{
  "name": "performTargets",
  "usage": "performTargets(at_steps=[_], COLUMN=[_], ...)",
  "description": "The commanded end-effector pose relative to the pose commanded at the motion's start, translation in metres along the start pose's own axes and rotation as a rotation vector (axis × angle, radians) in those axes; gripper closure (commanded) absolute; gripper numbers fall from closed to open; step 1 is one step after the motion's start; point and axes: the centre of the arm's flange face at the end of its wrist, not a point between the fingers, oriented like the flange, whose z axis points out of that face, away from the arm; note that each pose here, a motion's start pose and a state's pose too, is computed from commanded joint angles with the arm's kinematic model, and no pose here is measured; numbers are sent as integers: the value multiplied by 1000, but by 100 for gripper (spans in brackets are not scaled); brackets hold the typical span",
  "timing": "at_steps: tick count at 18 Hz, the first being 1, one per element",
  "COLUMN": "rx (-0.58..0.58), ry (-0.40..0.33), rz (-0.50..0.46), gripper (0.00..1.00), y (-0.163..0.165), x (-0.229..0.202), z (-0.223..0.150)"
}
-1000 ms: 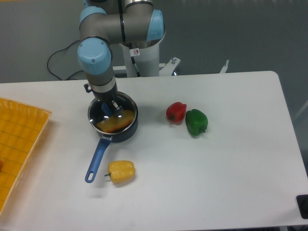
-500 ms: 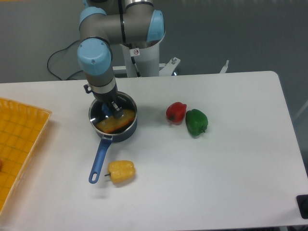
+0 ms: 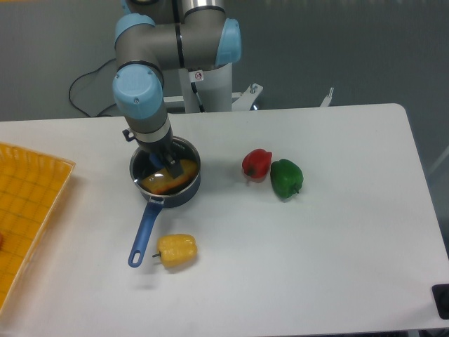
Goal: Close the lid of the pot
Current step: 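Press the lid down on the saucepan and hold the gripper on the knob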
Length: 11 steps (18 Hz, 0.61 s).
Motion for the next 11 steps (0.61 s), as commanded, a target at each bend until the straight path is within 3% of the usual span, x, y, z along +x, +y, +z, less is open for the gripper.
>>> performTargets(at_steps=[3,5,8,11], rx=[34,51,47,43], ry=[-60,-91,-133,-148], rz=[-46,-66,50,35], gripper=[0,0,0,0], y=[12,36,71,114], x=[-35,-61,-92,-126], z=[-35,-53,-68,-73])
